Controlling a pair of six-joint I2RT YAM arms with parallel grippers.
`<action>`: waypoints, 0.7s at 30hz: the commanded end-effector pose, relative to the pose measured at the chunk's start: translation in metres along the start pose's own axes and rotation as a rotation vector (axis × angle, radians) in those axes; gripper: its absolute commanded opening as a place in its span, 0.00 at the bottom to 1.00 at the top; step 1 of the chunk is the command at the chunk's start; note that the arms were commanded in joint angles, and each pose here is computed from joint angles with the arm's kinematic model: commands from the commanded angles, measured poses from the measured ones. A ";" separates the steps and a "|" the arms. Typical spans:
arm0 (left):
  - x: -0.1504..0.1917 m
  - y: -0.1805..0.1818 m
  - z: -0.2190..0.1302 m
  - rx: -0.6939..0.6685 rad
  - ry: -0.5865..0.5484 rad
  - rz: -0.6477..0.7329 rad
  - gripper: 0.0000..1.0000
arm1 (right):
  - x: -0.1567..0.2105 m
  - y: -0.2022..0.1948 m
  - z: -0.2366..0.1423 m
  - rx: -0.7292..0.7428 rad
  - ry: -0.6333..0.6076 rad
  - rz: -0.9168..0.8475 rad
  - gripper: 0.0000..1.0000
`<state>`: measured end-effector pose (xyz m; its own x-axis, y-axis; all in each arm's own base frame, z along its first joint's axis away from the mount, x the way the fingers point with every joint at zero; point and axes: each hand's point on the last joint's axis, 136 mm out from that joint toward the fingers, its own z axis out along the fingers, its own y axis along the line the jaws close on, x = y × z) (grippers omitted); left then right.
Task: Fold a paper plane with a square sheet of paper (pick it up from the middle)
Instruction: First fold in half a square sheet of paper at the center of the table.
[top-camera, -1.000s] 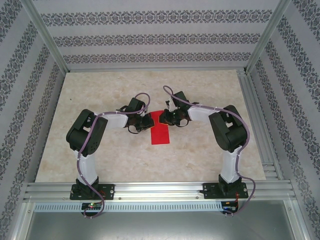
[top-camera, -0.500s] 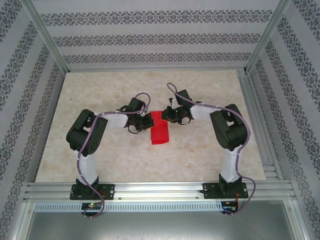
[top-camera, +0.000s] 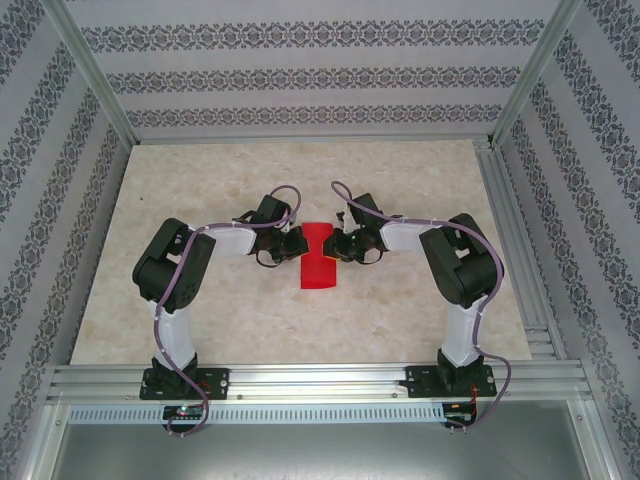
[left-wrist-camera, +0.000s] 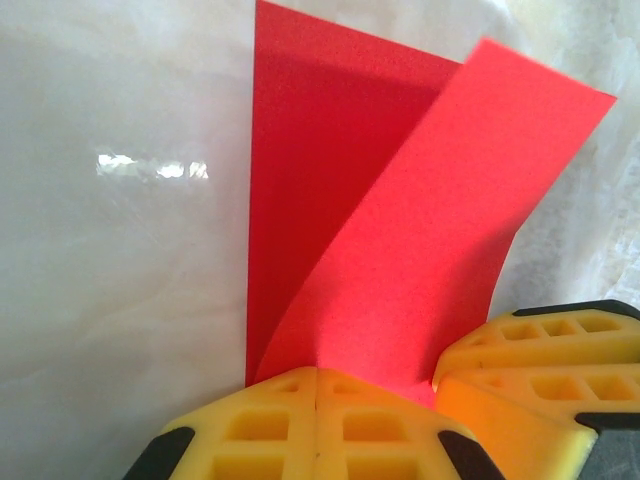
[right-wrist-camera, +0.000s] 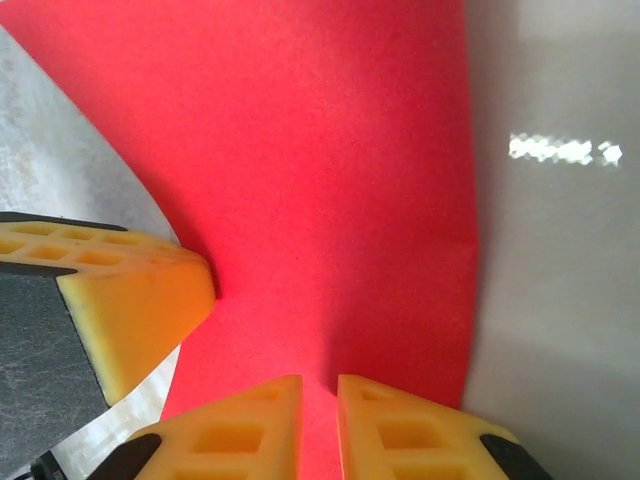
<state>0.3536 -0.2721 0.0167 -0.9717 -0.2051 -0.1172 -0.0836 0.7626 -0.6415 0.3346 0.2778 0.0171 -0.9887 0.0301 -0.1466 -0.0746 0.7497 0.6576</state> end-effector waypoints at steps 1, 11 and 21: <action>0.040 0.072 0.016 -0.248 0.105 -0.071 0.04 | 0.007 -0.002 -0.004 0.016 0.017 -0.003 0.18; 0.040 0.071 0.017 -0.245 0.100 -0.072 0.04 | 0.051 0.009 -0.021 -0.013 0.081 -0.021 0.18; 0.039 0.070 0.017 -0.245 0.099 -0.069 0.04 | 0.073 0.003 -0.020 0.036 0.124 -0.033 0.13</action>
<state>0.3535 -0.2724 0.0166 -0.9718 -0.2049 -0.1171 -0.0835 0.7627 -0.6413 0.2686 0.2682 0.0153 -0.9977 -0.0416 -0.0537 -0.0663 0.7695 0.6352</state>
